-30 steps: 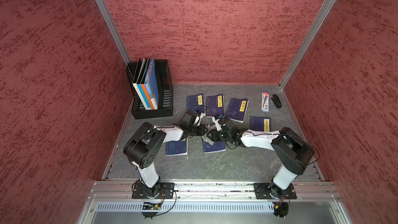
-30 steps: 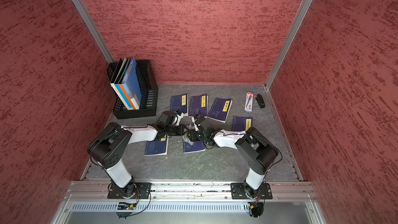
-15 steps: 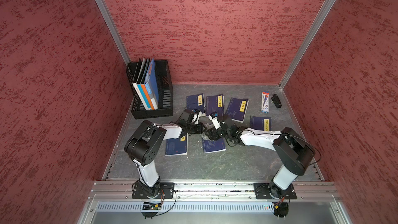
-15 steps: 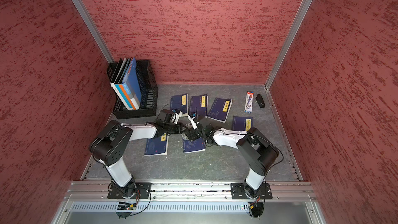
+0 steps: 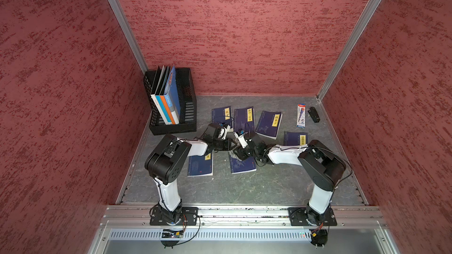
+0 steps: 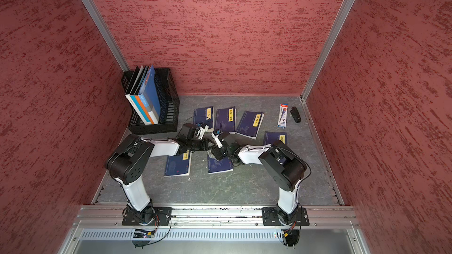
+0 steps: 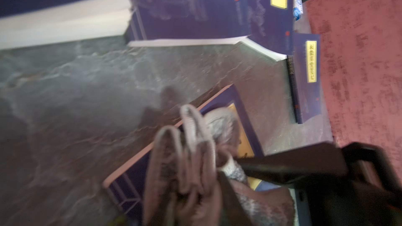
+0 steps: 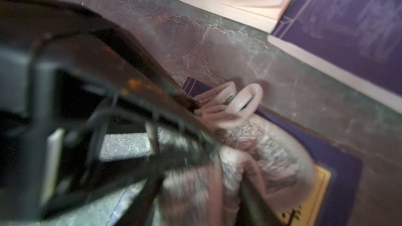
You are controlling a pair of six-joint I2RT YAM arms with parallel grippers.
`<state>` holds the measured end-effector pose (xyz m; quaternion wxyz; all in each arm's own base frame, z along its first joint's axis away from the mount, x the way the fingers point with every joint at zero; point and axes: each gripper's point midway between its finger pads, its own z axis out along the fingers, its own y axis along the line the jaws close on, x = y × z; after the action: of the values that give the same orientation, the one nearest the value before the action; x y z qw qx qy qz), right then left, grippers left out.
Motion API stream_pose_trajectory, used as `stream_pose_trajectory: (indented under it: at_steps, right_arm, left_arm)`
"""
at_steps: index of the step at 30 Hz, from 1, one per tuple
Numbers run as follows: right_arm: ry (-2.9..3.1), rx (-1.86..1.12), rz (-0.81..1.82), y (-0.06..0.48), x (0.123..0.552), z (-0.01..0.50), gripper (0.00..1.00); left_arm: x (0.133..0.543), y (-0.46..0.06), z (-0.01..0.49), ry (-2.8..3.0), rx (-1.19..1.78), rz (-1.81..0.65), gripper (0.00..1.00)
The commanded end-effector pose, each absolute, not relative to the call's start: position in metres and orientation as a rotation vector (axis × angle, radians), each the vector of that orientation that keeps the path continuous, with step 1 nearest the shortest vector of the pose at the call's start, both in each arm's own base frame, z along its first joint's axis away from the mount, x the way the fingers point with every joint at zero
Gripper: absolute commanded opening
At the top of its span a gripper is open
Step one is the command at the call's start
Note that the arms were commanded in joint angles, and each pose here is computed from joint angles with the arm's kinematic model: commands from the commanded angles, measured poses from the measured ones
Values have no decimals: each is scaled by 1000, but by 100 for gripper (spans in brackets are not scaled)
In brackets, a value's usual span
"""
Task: Wipe the cover of the book
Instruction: Wipe the dirt from the cover of the book.
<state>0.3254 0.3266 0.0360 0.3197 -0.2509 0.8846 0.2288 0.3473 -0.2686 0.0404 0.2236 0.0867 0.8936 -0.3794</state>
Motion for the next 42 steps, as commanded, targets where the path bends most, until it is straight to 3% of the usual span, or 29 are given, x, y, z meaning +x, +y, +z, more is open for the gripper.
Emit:
stream_pose_trajectory:
  at_steps: [1,3,5,22,26,34,38,42]
  right_arm:
    - [2427,-663,566,319,314,7,32]
    - [2449,-644,553,313,311,2,19]
    - [2468,-605,545,306,306,1,14]
    - [2704,-252,514,238,231,-6,15]
    - [2658,-244,424,241,257,-1,16]
    - [2601,-257,306,266,350,-4,16]
    - [2596,-243,336,269,353,1,16]
    - [2614,-205,402,257,323,5,16]
  left_arm:
    - [344,-250,17,2561,138,-952,55]
    - [348,-244,25,2538,88,-970,63]
    - [350,-237,35,2511,55,-993,67]
    - [329,-190,122,2379,40,-783,82]
    - [314,-172,132,2367,19,-714,86]
    - [293,-153,120,2420,-7,-643,88]
    - [289,-147,121,2412,-25,-628,88]
    - [291,-143,123,2407,-35,-615,88]
